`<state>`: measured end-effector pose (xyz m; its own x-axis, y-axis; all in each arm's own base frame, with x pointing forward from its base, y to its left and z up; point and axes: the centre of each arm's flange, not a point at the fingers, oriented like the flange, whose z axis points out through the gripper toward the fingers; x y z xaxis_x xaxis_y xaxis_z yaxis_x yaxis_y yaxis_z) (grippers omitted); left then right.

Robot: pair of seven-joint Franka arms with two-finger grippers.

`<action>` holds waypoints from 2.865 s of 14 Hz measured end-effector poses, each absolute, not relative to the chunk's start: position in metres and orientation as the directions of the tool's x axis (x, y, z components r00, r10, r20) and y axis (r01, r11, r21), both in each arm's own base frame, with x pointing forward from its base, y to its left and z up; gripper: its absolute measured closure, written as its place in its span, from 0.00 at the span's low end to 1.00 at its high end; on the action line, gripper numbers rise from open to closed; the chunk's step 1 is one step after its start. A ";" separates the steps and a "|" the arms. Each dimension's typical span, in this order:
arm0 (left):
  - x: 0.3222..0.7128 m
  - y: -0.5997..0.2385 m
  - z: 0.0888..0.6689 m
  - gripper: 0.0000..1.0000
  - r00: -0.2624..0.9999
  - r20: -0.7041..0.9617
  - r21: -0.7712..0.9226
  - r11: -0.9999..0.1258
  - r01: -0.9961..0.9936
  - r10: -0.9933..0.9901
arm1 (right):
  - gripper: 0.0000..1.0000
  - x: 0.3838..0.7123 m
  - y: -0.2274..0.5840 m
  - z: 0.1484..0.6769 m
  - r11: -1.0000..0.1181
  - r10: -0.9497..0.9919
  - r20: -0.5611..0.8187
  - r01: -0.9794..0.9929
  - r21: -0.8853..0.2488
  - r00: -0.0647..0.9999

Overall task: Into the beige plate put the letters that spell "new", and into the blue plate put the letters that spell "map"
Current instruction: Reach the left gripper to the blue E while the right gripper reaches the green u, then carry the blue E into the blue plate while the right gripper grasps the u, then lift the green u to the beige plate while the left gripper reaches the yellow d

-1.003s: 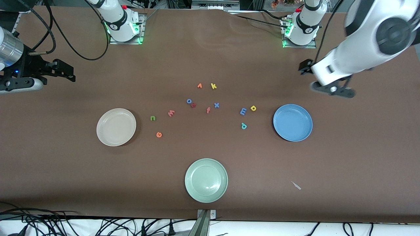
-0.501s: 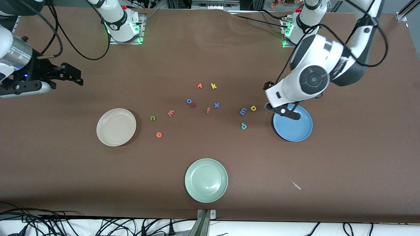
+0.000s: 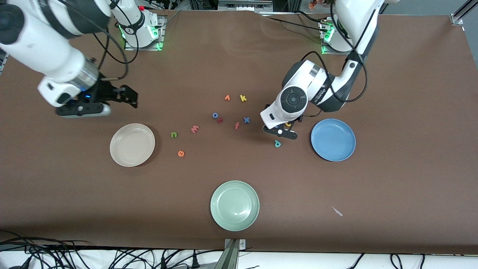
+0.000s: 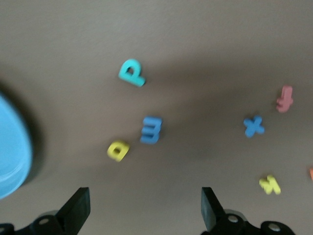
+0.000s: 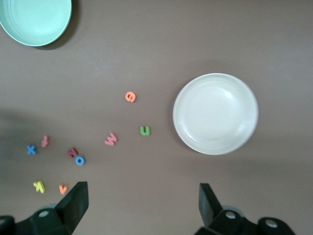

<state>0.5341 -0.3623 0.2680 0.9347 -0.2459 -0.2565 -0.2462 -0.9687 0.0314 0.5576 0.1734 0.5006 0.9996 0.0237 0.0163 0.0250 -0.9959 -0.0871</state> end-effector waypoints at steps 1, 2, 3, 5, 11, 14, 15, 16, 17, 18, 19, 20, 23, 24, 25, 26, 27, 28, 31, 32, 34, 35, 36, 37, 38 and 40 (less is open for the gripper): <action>0.531 -0.363 0.252 0.00 0.942 -0.227 0.041 -0.969 -0.243 -0.246 | 0.00 0.552 0.185 0.481 -0.996 0.020 0.025 0.022 -0.088 0.999; 0.526 -0.361 0.236 0.00 0.949 -0.199 0.050 -0.970 -0.239 -0.245 | 0.00 0.547 0.194 0.463 -0.996 0.026 0.036 0.029 -0.088 0.999; 0.520 -0.358 0.221 0.00 0.953 -0.183 0.054 -0.970 -0.237 -0.243 | 0.00 0.542 0.200 0.444 -0.996 0.038 0.049 0.042 -0.084 0.998; 0.507 -0.358 0.201 0.04 0.951 -0.181 0.055 -0.968 -0.246 -0.252 | 0.00 0.531 0.207 0.404 -0.995 0.077 0.068 0.081 -0.056 0.995; 0.503 -0.365 0.177 0.15 0.942 -0.136 0.030 -0.952 -0.306 -0.307 | 0.00 0.516 0.222 0.309 -0.989 0.127 0.088 0.133 -0.064 0.988; 0.504 -0.364 0.169 0.37 0.930 -0.121 0.002 -0.937 -0.348 -0.346 | 0.00 0.502 0.221 0.261 -0.987 0.132 0.079 0.138 -0.079 0.988; 0.505 -0.364 0.170 0.47 0.930 -0.116 0.000 -0.936 -0.352 -0.350 | 0.00 0.500 0.222 0.251 -0.986 0.134 0.081 0.141 -0.084 0.988; 0.506 -0.365 0.172 0.58 0.929 -0.112 0.000 -0.935 -0.353 -0.351 | 0.00 0.500 0.224 0.243 -0.985 0.139 0.087 0.146 -0.089 0.986; 0.506 -0.365 0.172 0.67 0.929 -0.111 0.001 -0.935 -0.354 -0.352 | 0.00 0.500 0.226 0.235 -0.984 0.146 0.095 0.155 -0.091 0.985; 0.507 -0.365 0.173 0.73 0.929 -0.110 0.001 -0.935 -0.355 -0.353 | 0.00 0.499 0.226 0.227 -0.982 0.153 0.101 0.163 -0.093 0.983; 0.507 -0.365 0.173 0.73 0.930 -0.109 0.001 -0.935 -0.354 -0.352 | 0.00 0.498 0.227 0.220 -0.981 0.164 0.105 0.174 -0.091 0.981; 0.509 -0.363 0.175 0.73 0.930 -0.110 -0.003 -0.936 -0.352 -0.350 | 0.00 0.498 0.226 0.212 -0.978 0.182 0.106 0.191 -0.082 0.978; 0.522 -0.352 0.203 0.73 0.931 -0.152 -0.033 -0.940 -0.340 -0.332 | 0.00 0.505 0.206 0.191 -0.970 0.232 0.131 0.239 -0.036 0.964; 0.525 -0.346 0.219 0.73 0.932 -0.171 -0.047 -0.942 -0.333 -0.321 | 0.00 0.506 0.202 0.188 -0.970 0.234 0.134 0.240 -0.031 0.963; 0.531 -0.336 0.236 0.73 0.935 -0.182 -0.061 -0.945 -0.320 -0.305 | 0.00 0.507 0.201 0.187 -0.970 0.234 0.136 0.240 -0.030 0.963; 0.537 -0.321 0.250 0.73 0.937 -0.193 -0.076 -0.947 -0.311 -0.292 | 0.01 0.507 0.201 0.187 -0.970 0.235 0.136 0.241 -0.030 0.962; 0.544 -0.304 0.260 0.73 0.934 -0.205 -0.085 -0.946 -0.314 -0.292 | 0.02 0.507 0.202 0.187 -0.970 0.236 0.137 0.243 -0.030 0.962; 0.551 -0.286 0.265 0.73 0.927 -0.218 -0.082 -0.941 -0.329 -0.305 | 0.03 0.507 0.203 0.187 -0.970 0.236 0.138 0.242 -0.031 0.962; 0.567 -0.232 0.256 0.73 0.912 -0.262 -0.064 -0.938 -0.341 -0.314 | 0.04 0.505 0.213 0.186 -0.971 0.229 0.138 0.236 -0.035 0.964; 0.568 -0.215 0.248 0.73 0.911 -0.282 -0.064 -0.942 -0.330 -0.300 | 0.06 0.504 0.217 0.184 -0.971 0.231 0.136 0.238 -0.036 0.964; 0.573 -0.175 0.233 0.73 0.913 -0.313 -0.067 -0.953 -0.295 -0.260 | 0.10 0.504 0.220 0.177 -0.971 0.229 0.126 0.235 -0.039 0.965; 0.576 -0.157 0.225 0.73 0.912 -0.328 -0.063 -0.957 -0.283 -0.248 | 0.10 0.504 0.220 0.173 -0.972 0.227 0.120 0.233 -0.039 0.966; 0.576 -0.145 0.217 0.73 0.908 -0.343 -0.058 -0.960 -0.275 -0.240 | 0.18 0.504 0.220 0.169 -0.972 0.228 0.116 0.234 -0.037 0.967; 0.575 -0.139 0.209 0.73 0.905 -0.356 -0.055 -0.962 -0.269 -0.233 | 0.23 0.506 0.220 0.169 -0.972 0.228 0.118 0.233 -0.033 0.966; 0.573 -0.135 0.201 0.73 0.901 -0.371 -0.053 -0.963 -0.265 -0.227 | 0.24 0.508 0.220 0.170 -0.972 0.229 0.123 0.234 -0.029 0.966; 0.569 -0.132 0.187 0.73 0.892 -0.393 -0.050 -0.964 -0.263 -0.223 | 0.38 0.512 0.221 0.172 -0.972 0.228 0.132 0.233 -0.022 0.965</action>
<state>0.5690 -0.1324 0.1873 0.8924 -0.2227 -0.3925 -0.2625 -0.9636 -0.0500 0.5123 0.2212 0.1720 0.9645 0.2284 0.1324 0.2333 -0.9722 -0.0222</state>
